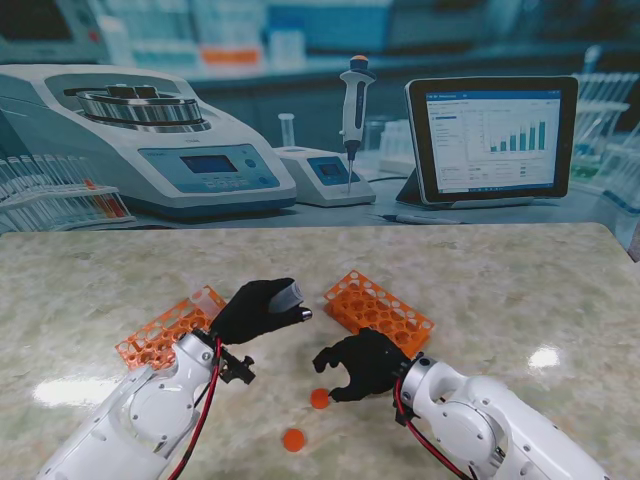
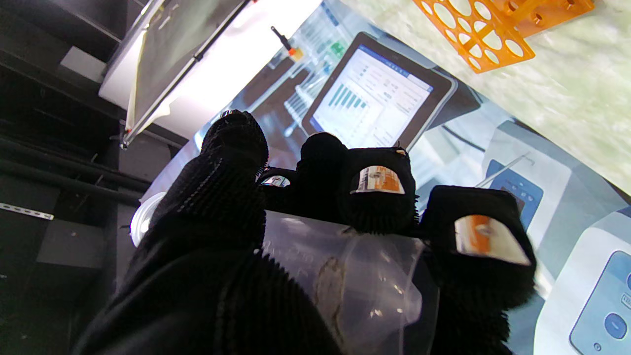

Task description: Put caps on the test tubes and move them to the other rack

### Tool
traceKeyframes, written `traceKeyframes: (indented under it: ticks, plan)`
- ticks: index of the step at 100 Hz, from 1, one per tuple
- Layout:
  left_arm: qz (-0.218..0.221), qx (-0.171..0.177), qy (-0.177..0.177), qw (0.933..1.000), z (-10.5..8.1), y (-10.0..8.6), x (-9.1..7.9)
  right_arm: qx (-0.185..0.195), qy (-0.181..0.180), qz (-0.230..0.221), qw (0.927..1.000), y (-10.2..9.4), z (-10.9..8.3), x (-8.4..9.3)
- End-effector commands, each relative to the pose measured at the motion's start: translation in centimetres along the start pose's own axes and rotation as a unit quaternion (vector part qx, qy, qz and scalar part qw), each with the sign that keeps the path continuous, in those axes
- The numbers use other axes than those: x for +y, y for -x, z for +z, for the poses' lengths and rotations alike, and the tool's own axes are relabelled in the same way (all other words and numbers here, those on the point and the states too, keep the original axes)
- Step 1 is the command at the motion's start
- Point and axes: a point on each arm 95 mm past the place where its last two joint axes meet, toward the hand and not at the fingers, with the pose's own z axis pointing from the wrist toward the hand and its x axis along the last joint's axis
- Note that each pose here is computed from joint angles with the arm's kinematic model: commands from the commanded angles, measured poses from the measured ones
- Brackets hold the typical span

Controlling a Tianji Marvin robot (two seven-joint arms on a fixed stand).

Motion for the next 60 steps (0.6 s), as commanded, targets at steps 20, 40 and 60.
traceKeyframes:
  ticks: [20,40,60]
  plan:
    - [-0.002,0.005,-0.005,1.0,-0.2,-0.2,-0.3,0.009,-0.03,-0.027,0.9992,-0.3,1.2,-0.8]
    - [-0.002,0.006,-0.006,1.0,-0.2,-0.3,-0.4,0.015,-0.046,-0.051,0.9975,-0.1,2.1,-1.3]
    - [-0.002,0.008,-0.004,1.0,-0.2,-0.3,-0.4,0.019,-0.055,-0.076,0.9954,0.0,2.7,-1.9]
